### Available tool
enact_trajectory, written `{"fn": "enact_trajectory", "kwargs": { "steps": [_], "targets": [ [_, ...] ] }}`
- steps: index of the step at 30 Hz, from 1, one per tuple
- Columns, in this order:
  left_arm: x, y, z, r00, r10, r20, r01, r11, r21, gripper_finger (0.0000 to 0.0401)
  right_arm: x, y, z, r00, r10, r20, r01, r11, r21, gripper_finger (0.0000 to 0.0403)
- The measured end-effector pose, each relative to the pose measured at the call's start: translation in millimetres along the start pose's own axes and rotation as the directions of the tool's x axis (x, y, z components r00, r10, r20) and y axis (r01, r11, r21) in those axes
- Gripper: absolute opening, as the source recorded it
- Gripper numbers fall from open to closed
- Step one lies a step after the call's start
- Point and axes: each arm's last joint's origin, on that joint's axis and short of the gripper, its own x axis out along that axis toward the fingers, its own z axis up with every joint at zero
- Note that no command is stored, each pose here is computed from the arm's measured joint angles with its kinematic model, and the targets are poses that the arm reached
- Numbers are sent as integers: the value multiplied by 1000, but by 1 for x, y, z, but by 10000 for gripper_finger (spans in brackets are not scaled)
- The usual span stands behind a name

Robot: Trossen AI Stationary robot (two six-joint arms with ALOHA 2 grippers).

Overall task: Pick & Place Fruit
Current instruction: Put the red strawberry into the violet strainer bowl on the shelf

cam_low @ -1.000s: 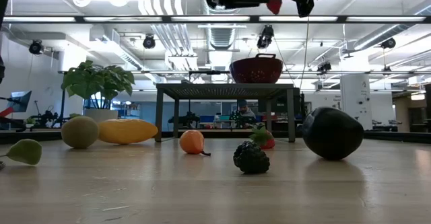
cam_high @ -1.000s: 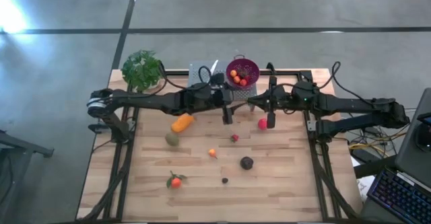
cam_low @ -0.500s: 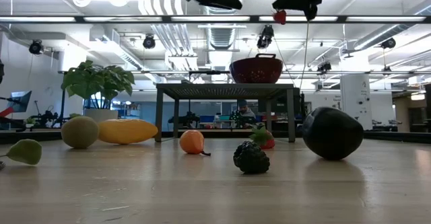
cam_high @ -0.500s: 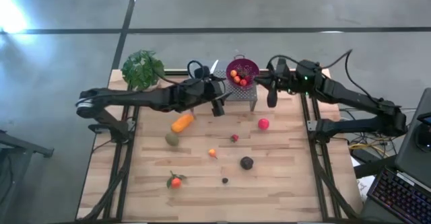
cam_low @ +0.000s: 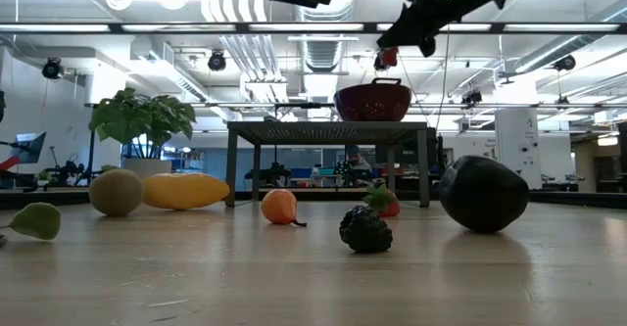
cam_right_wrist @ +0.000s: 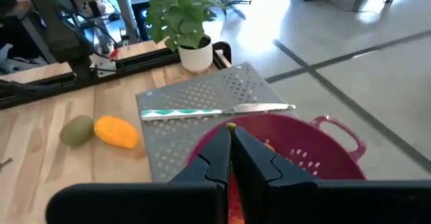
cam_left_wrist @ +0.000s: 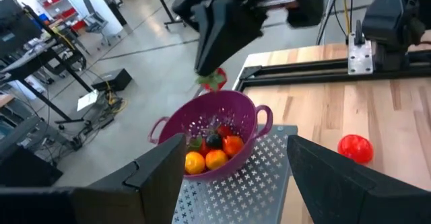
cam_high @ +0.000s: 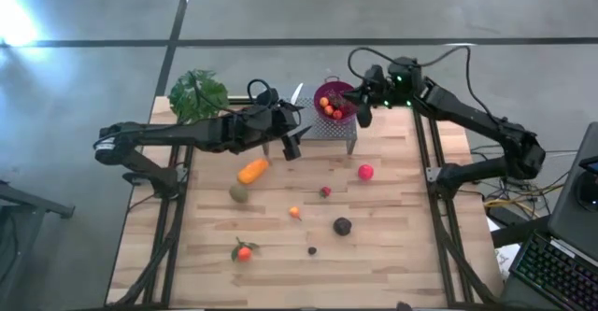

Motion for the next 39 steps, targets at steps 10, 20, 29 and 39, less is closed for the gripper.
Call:
{"fn": "enact_trajectory", "kwargs": {
  "steps": [10, 20, 29, 39],
  "targets": [
    [-1, 1, 0, 1000, 0, -1, 0, 1000, -1, 264, 33, -31, 7, 992, -2, -128, 6, 1000, 27, 8],
    [-1, 1, 0, 1000, 0, -1, 0, 1000, -1, 264, 49, -48, -2, 981, -22, -194, 31, 998, 47, 8],
    [-1, 1, 0, 1000, 0, -1, 0, 1000, -1, 264, 53, -51, -10, 975, -25, -222, 39, 997, 60, 8],
    [-1, 1, 0, 1000, 0, -1, 0, 1000, -1, 264, 54, -51, -12, 972, -26, -232, 42, 997, 64, 8]
  ]
}}
